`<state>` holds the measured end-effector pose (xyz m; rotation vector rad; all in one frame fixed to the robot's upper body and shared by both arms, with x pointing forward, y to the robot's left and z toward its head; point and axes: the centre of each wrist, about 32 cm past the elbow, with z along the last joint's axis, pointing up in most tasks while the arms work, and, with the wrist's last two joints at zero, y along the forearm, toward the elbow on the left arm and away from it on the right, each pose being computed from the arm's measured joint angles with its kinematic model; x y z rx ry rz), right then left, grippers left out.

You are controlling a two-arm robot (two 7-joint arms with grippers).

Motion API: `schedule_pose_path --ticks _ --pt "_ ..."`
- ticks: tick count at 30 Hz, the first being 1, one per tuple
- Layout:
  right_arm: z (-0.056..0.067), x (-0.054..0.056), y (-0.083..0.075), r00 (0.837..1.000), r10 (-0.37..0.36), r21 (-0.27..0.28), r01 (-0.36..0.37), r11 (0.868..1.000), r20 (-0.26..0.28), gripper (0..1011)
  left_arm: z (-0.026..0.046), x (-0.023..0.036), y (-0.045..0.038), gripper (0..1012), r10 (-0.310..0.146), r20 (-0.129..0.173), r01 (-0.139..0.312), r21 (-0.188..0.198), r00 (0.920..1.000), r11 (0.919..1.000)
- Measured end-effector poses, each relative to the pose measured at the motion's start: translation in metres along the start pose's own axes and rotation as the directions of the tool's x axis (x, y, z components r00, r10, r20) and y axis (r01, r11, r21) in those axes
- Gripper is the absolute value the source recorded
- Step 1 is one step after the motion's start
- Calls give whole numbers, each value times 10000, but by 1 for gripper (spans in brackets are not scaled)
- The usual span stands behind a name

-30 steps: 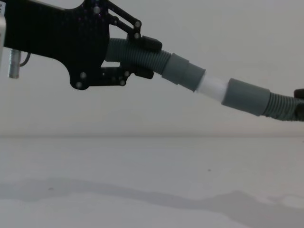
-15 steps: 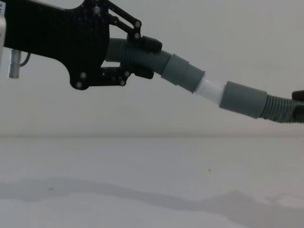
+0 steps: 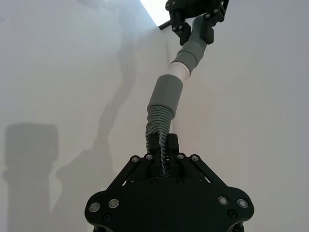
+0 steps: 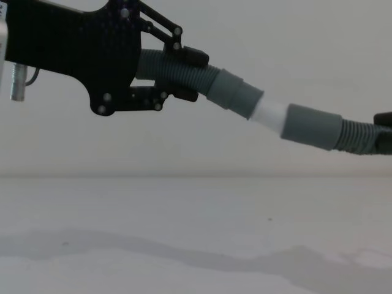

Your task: Use both hands to pick up one end of the pipe from the table, align the ends, and insert them.

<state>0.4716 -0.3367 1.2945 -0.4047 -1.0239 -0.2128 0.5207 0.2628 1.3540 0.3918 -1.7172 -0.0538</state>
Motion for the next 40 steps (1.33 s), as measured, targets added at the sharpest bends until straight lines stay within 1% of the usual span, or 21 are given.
schedule_pose_path --ticks 14,40 --pt "7 -3 12 9997 -208 155 210 9997 -145 98 0 0 0 306 0 -1 0 2 10000 10000" --pt "10 -4 17 9994 -280 213 284 9994 -197 97 0 0 0 306 0 0 0 0 10000 10000"
